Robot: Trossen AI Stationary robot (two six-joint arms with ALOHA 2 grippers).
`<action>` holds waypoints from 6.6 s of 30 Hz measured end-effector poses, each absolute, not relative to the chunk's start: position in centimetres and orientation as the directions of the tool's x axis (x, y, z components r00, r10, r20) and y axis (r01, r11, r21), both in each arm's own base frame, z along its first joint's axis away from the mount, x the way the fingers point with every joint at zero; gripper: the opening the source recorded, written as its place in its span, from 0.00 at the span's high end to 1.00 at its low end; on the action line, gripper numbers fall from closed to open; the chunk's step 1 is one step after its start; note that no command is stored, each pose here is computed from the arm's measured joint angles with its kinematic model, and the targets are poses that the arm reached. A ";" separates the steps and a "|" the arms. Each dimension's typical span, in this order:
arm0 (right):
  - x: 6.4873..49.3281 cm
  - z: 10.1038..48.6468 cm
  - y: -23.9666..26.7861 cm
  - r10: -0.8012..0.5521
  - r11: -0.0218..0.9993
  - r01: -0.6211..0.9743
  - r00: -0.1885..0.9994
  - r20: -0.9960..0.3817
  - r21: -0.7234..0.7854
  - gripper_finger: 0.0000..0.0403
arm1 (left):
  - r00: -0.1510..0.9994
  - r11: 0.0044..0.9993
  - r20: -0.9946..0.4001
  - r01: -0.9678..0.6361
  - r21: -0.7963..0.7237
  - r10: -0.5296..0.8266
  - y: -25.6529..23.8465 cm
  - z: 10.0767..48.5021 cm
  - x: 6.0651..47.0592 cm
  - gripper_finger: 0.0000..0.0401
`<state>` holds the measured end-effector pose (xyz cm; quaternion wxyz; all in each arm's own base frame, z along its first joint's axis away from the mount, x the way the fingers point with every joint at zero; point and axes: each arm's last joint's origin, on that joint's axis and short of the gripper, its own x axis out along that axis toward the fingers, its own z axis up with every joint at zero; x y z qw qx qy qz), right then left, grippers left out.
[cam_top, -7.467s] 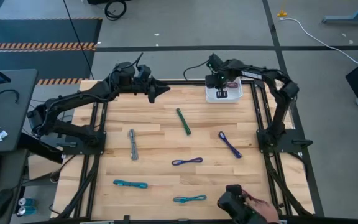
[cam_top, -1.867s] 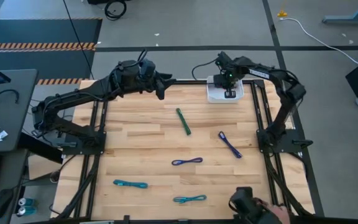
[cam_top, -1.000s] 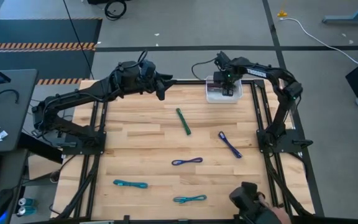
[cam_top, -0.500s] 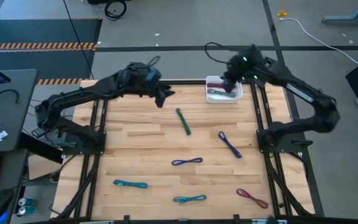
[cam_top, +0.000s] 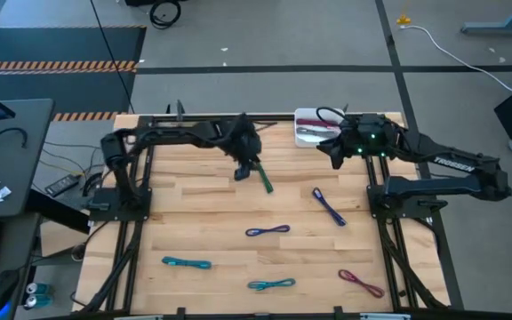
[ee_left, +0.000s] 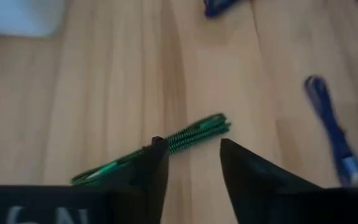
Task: Pick and place USB-C Cables
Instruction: Put the green charger cable into the white bin, then put the left light blue charger cable into the bin
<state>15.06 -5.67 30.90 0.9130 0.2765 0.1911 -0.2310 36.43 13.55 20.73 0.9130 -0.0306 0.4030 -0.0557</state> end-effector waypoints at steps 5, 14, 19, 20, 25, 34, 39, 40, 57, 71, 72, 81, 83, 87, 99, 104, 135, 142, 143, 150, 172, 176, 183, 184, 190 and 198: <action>15.0 30.5 -5.2 -0.303 0.722 0.512 0.838 -0.454 0.465 0.71 | 0.619 0.983 -0.778 0.185 0.011 -0.107 12.2 17.4 38.2 0.44; 15.2 30.5 -4.6 -0.265 0.728 0.486 0.850 -0.455 0.483 0.71 | 0.553 0.938 -0.831 0.254 0.235 0.058 11.4 13.4 39.7 0.38; 15.2 30.5 -4.4 -0.254 0.735 0.476 0.854 -0.455 0.483 0.71 | 0.539 0.957 -0.841 0.220 0.191 0.044 11.5 12.6 39.8 0.57; 15.2 30.5 -4.4 -0.251 0.736 0.474 0.854 -0.455 0.483 0.71 | 0.539 0.960 -0.841 0.210 0.186 0.045 11.5 12.6 39.8 0.62; 15.3 30.5 -4.3 -0.246 0.744 0.467 0.857 -0.453 0.478 0.71 | 0.551 0.995 -0.835 0.073 0.072 0.020 11.6 13.0 39.7 0.89; 17.4 30.0 -5.6 -0.107 0.879 0.327 0.845 -0.524 0.348 0.70 | 0.716 0.986 -0.698 -0.105 -0.128 -0.014 11.3 21.2 38.9 0.92; 21.2 30.2 -7.1 -0.034 0.948 0.210 0.814 -0.580 0.240 0.60 | 0.807 0.986 -0.590 -0.101 -0.132 0.003 11.2 26.3 38.8 0.94; 21.9 30.4 -7.5 -0.035 0.956 0.198 0.809 -0.586 0.216 0.58 | 0.815 0.987 -0.580 -0.101 -0.128 0.008 11.2 26.9 38.9 0.94; 28.3 29.1 -9.9 -0.103 0.989 -0.012 0.668 -0.737 -0.148 0.41 | 0.817 0.988 -0.576 -0.111 -0.109 0.028 10.9 28.0 39.1 0.91; 27.2 30.0 -9.5 -0.102 0.995 0.071 0.666 -0.739 -0.074 0.96 | 0.818 0.974 -0.575 -0.156 -0.164 0.034 10.8 28.1 39.1 0.83; 26.6 30.3 -9.4 -0.114 0.993 0.095 0.650 -0.751 -0.069 0.96 | 0.810 0.971 -0.586 -0.166 -0.173 0.034 10.8 28.0 39.0 0.81; 18.5 31.5 -14.1 -0.338 0.887 0.434 0.376 -0.863 -0.158 0.96 | 0.808 0.924 -0.586 -0.269 -0.271 0.063 11.5 30.6 36.5 0.56; 17.1 31.4 -15.9 -0.387 0.837 0.515 0.317 -0.866 -0.186 0.96 | 0.817 0.921 -0.572 -0.273 -0.277 0.070 11.5 31.4 35.9 0.53; 15.4 29.8 -19.3 -0.377 0.790 0.585 0.225 -0.899 -0.185 0.96 | 0.849 0.925 -0.523 -0.260 -0.276 0.083 11.1 33.4 34.8 0.51; 18.1 23.8 -25.3 -0.270 0.889 0.444 0.302 -0.914 -0.116 0.96 | 0.914 0.915 -0.383 -0.264 -0.306 0.136 9.9 37.9 32.0 0.58; 18.1 22.0 -26.9 -0.235 0.901 0.427 0.337 -0.912 -0.074 0.96 | 0.919 0.906 -0.371 -0.264 -0.330 0.133 9.5 38.3 31.7 0.60; 16.0 29.1 -24.7 -0.395 0.808 0.588 0.474 -0.787 -0.051 0.59 | 0.906 0.896 -0.386 -0.308 -0.320 0.174 8.1 38.3 31.9 0.63; 16.3 34.7 -18.4 -0.384 0.844 0.532 0.680 -0.624 0.062 0.65 | 0.806 0.878 -0.577 -0.367 -0.307 0.135 7.3 38.2 28.3 0.64; 16.4 35.3 -17.4 -0.373 0.852 0.518 0.703 -0.605 0.077 0.65 | 0.775 0.875 -0.620 -0.381 -0.300 0.125 7.1 38.0 27.6 0.64; 17.2 36.8 -11.5 -0.242 0.880 0.416 0.809 -0.536 0.230 0.68 | 0.589 0.874 -0.804 -0.426 -0.231 0.074 6.0 37.1 24.3 0.65; 19.8 31.0 -2.2 -0.205 0.775 0.516 0.751 -0.627 0.365 0.68 | 0.377 0.903 -0.914 -0.323 -0.283 -0.151 -1.0 30.6 19.2 0.65; 20.2 30.3 -1.5 -0.180 0.846 0.442 0.763 -0.620 0.299 0.68 | 0.317 0.924 -0.911 -0.186 -0.333 -0.265 -3.7 29.6 18.2 0.65; 20.2 29.4 -0.8 -0.112 0.902 0.348 0.761 -0.639 0.256 0.68 | 0.190 0.908 -0.891 -0.006 -0.420 -0.411 -9.2 28.6 17.0 0.65; 20.2 29.4 -0.7 -0.100 0.911 0.328 0.763 -0.639 0.250 0.68 | 0.187 0.903 -0.886 0.006 -0.430 -0.423 -9.9 28.6 16.9 0.64; 20.2 29.4 0.3 -0.014 0.943 0.223 0.768 -0.640 0.247 0.68 | 0.191 0.897 -0.876 0.084 -0.435 -0.443 -13.6 28.0 16.5 0.54; 20.1 29.4 2.0 0.047 0.952 0.161 0.765 -0.643 0.261 0.68 | 0.141 0.955 -0.951 0.151 -0.254 -0.275 -17.2 24.6 17.1 0.34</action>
